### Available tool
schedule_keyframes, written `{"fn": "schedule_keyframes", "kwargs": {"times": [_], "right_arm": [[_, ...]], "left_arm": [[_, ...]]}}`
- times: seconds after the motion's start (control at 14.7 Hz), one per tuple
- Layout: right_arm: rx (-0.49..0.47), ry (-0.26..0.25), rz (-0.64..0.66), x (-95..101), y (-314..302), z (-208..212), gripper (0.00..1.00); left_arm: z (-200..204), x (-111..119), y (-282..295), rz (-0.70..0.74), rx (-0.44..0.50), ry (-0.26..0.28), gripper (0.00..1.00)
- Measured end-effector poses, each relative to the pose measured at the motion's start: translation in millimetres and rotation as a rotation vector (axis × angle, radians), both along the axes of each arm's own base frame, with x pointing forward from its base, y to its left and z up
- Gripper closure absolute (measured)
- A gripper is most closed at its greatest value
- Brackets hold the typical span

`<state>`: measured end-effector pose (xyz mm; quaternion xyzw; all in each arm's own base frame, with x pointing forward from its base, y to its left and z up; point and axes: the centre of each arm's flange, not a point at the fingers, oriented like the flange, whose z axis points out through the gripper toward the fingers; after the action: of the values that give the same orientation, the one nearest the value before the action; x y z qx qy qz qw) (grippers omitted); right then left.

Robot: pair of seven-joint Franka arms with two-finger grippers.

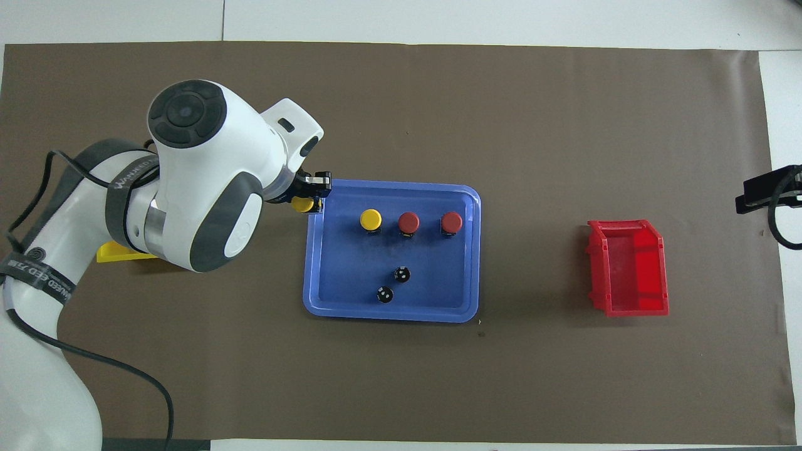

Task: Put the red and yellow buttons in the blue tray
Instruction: 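Place the second yellow button in the tray with the left gripper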

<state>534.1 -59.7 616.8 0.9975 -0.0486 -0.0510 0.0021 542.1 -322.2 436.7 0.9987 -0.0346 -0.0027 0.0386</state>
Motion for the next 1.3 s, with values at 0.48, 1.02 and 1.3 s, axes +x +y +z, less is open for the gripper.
{"fn": "schedule_keyframes", "kwargs": {"times": [0.48, 1.02, 1.3], "right_arm": [[0.0, 0.002, 0.007, 0.3, 4, -1, 0.0], [0.0, 0.002, 0.007, 0.3, 4, -1, 0.0], [0.0, 0.002, 0.007, 0.3, 4, -1, 0.0]], "left_arm": [[-49, 2, -19, -0.011, 0.01, 0.018, 0.58], [-76, -4, -26, -0.014, 0.033, 0.058, 0.52], [-50, -10, -18, -0.033, 0.11, 0.129, 0.12]]}}
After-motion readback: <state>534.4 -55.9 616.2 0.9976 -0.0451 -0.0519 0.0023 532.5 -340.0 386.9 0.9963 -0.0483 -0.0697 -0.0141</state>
